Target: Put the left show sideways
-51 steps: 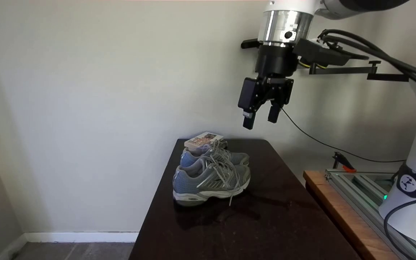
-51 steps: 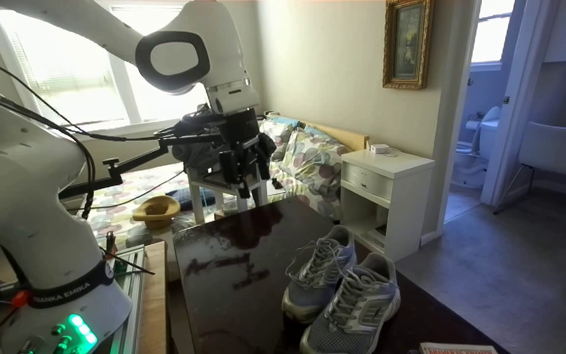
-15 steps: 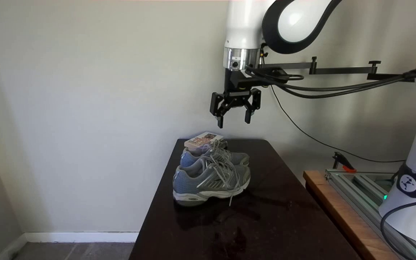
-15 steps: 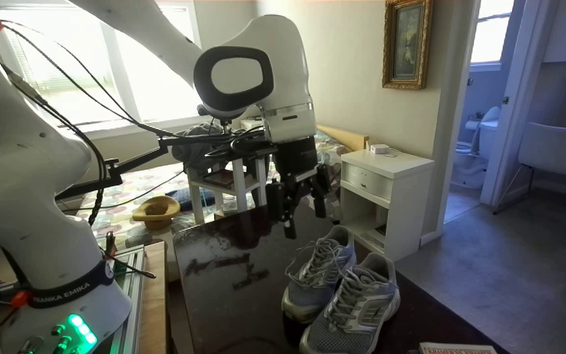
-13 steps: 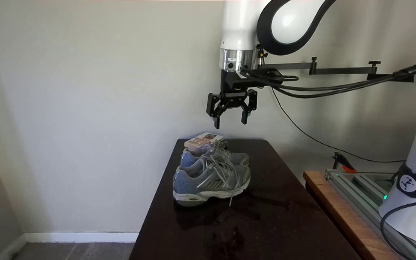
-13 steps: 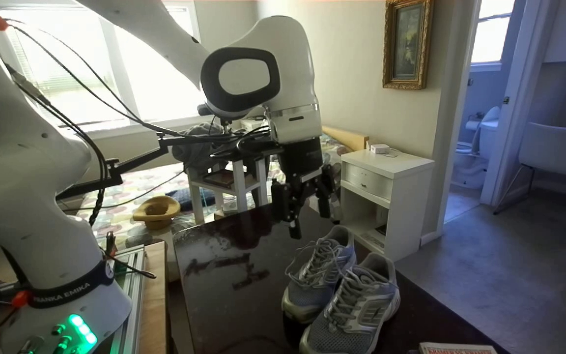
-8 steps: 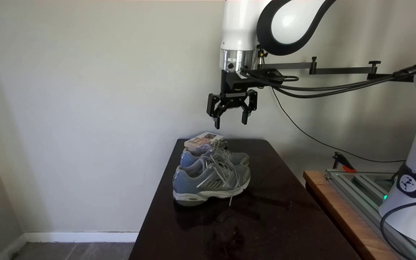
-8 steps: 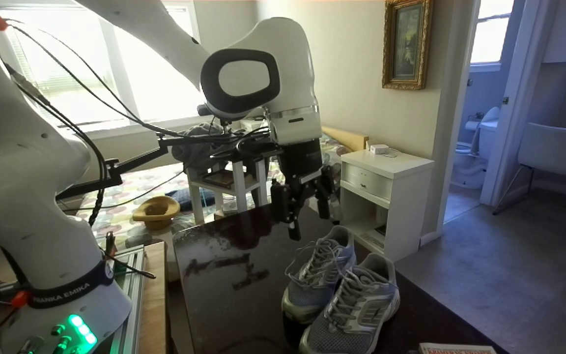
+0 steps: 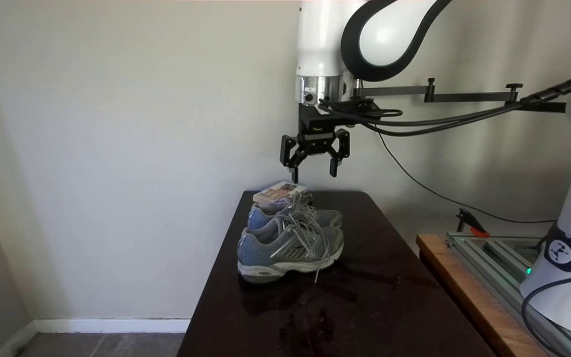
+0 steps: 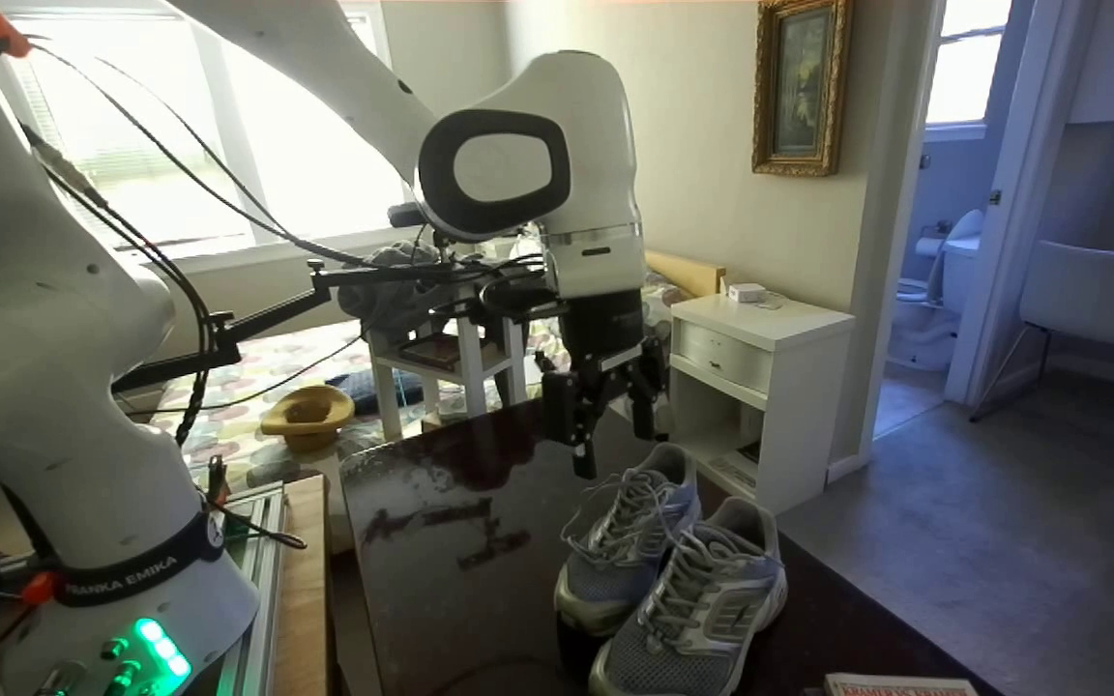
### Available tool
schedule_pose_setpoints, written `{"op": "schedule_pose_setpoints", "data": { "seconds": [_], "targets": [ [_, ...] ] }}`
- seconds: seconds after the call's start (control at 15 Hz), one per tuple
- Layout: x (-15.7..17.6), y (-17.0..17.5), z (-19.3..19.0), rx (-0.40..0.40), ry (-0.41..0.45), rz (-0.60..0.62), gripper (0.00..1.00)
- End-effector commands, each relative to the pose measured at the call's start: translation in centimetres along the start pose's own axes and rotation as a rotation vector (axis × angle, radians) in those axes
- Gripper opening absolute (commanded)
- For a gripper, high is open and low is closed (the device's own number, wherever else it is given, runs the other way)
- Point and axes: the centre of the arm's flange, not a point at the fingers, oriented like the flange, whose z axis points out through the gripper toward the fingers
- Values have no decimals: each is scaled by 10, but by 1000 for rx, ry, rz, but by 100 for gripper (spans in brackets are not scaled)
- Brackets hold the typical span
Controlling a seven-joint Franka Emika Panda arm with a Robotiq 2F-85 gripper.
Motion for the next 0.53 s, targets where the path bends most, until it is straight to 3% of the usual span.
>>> {"op": "schedule_pose_setpoints", "data": {
  "seconds": [0.0,0.27,0.33,0.47],
  "targets": [
    [-4,-22,2,13,50,-193,100],
    [-14,-40,6,22,68,-406,100],
    [-19,-29,0,19,41,-314,100],
    [-20,-31,1,17,39,-325,100]
  ]
}}
